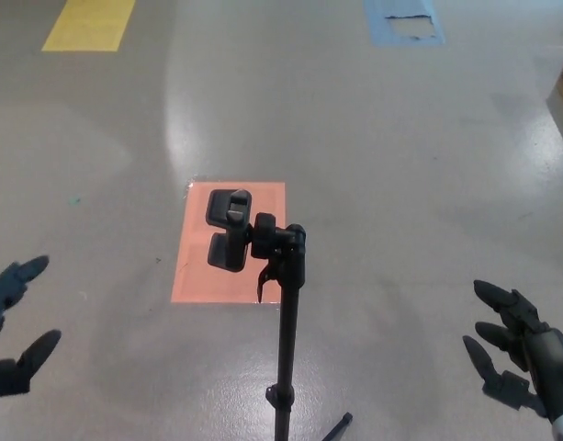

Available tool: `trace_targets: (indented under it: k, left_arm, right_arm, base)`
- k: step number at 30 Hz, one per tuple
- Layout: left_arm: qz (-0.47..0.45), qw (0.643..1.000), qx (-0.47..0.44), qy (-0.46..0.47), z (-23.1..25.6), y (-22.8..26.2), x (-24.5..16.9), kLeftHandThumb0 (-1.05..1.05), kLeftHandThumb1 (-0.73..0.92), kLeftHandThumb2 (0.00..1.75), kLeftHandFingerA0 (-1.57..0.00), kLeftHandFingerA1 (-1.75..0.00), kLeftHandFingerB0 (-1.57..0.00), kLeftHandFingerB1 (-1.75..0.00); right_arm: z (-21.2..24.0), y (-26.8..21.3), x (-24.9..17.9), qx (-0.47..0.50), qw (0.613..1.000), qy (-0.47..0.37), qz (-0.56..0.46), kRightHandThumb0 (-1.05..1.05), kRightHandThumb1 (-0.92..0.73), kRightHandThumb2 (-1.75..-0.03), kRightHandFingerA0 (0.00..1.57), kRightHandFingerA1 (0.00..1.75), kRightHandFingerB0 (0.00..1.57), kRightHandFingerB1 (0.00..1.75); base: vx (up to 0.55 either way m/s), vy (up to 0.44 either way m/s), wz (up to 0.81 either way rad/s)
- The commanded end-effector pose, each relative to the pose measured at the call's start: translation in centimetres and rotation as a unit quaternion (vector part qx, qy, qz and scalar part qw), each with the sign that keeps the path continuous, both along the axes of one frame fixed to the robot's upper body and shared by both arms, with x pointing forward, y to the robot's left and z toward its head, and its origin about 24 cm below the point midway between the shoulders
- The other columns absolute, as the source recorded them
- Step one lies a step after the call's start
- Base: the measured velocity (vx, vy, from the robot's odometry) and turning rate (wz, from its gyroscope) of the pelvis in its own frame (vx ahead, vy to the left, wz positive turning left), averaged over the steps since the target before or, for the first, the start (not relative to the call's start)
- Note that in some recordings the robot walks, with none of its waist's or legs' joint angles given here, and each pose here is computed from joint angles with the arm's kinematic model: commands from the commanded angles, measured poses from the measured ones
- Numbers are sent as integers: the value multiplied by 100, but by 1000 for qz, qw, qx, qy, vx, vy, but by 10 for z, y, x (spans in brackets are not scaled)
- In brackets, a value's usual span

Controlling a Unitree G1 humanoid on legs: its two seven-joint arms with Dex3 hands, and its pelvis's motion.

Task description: The robot uses its left hand to grab the top of a phone stand kept on the floor and tilt it upwards to adjust its angle

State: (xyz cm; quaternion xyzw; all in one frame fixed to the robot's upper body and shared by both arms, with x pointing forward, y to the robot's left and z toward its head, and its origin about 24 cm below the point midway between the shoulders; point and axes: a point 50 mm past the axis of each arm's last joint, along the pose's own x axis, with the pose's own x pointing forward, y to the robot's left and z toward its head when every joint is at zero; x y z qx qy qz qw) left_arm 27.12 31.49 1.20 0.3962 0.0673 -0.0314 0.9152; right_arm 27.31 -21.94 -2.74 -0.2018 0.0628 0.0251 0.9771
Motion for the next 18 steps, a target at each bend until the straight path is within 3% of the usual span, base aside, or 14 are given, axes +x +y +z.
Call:
trace_targets:
  k: [1, 3, 4, 5, 6, 8, 9, 18]
  left_arm:
    - [44, 994, -96, 22, -13, 12, -18, -79, 67, 103, -9, -44, 0, -23]
    - [46, 994, -98, 26, -16, 12, -21, -80, 67, 103, -10, -44, 0, -24]
    - [48, 994, -94, 28, -18, 12, -22, -80, 68, 103, -14, -46, 0, -25]
    - [48, 994, -94, 29, -18, 12, -23, -80, 68, 103, -14, -46, 0, -25]
    - [50, 994, -93, 31, -19, 12, -23, -80, 68, 103, -14, -46, 0, -25]
    - [54, 993, -95, 37, -20, 14, -25, -79, 68, 103, -15, -46, 0, -24]
    - [55, 993, -96, 38, -21, 14, -26, -79, 68, 103, -12, -45, 0, -23]
    - [60, 991, -107, 45, -20, 16, -24, -76, 68, 105, -3, -42, -1, -23]
  right_arm:
    - [-4, -5, -11, -5, 1000, -4, -5, -65, -81, -63, 27, 38, 16, 30]
    - [-5, -6, -14, -4, 1000, -3, -5, -66, -81, -63, 28, 38, 16, 30]
    - [-6, -6, -15, -4, 1000, -1, -5, -70, -66, -89, 21, 46, 12, 41]
    - [-6, -6, -15, -4, 1000, -1, -6, -70, -66, -89, 21, 46, 12, 41]
    - [-6, -6, -15, -2, 1000, -2, -5, -65, -81, -63, 27, 39, 15, 30]
    - [-6, -6, -16, -1, 1000, -3, -4, -65, -80, -62, 28, 40, 16, 30]
    - [-6, -7, -16, -3, 1000, -4, -4, -70, -66, -91, 21, 48, 11, 41]
    - [-3, -8, -13, -10, 1000, -7, -1, -71, -66, -89, 21, 47, 12, 41]
  base:
    - [0, 0, 0]
    - [0, 0, 0]
    - [0, 0, 0]
    - [0, 0, 0]
    - [0, 0, 0]
    - [0, 0, 0]
    - [0, 0, 0]
    - [0, 0, 0]
